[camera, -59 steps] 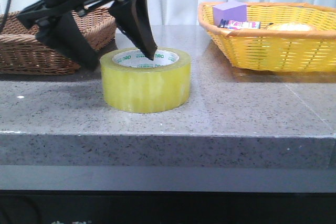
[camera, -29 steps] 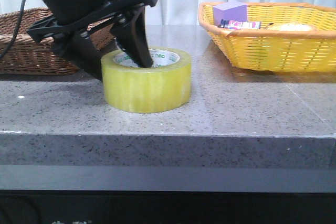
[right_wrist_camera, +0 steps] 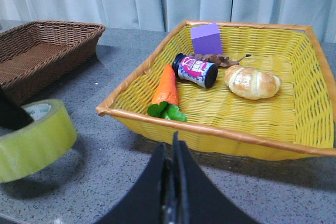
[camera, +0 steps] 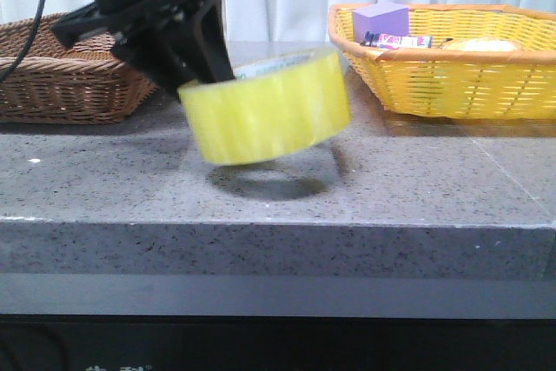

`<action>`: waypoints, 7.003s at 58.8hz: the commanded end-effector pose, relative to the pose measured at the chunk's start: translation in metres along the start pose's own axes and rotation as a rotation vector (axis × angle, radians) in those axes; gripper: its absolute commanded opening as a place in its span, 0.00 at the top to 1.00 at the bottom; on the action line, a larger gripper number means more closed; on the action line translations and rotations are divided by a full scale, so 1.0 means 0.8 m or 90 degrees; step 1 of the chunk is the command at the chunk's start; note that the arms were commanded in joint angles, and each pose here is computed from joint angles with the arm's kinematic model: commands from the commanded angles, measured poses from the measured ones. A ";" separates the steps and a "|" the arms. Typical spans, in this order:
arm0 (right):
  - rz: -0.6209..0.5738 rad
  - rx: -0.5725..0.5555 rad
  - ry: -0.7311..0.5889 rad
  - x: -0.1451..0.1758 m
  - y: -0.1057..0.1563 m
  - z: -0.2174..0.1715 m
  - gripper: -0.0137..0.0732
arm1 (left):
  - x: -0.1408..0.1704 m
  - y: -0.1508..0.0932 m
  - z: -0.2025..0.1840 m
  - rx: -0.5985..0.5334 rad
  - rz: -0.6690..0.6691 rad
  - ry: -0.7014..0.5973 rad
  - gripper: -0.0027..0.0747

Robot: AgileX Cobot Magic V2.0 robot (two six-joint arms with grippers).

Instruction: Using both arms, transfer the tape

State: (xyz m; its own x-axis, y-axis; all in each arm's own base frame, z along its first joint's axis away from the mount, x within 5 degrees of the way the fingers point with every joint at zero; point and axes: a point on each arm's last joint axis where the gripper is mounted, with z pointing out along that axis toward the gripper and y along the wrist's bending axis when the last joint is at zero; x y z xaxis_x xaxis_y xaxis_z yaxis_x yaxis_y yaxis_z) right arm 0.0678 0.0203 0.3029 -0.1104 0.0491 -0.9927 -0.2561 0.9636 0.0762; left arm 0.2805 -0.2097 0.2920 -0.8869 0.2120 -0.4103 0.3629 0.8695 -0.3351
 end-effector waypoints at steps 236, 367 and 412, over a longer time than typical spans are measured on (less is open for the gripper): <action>0.004 0.010 -0.056 -0.018 -0.001 -0.002 0.98 | 0.353 0.156 -0.107 -0.264 -0.021 -0.686 0.99; 0.027 0.106 -0.117 0.116 -0.023 -0.012 0.98 | 0.357 0.166 -0.084 -0.261 -0.012 -0.715 0.99; 0.027 0.105 -0.111 0.117 -0.022 -0.012 0.98 | 0.357 0.166 -0.084 -0.261 -0.012 -0.715 0.99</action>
State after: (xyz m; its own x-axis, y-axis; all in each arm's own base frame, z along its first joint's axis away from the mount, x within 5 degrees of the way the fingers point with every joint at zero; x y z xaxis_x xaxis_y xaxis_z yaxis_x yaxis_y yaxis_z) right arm 0.0561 0.0075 0.1919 -0.0788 0.1164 -0.9901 -0.1029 0.9869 0.1242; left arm 0.0554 -0.0035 0.1911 -0.1373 -0.1264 -0.9824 0.0450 0.9900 -0.1336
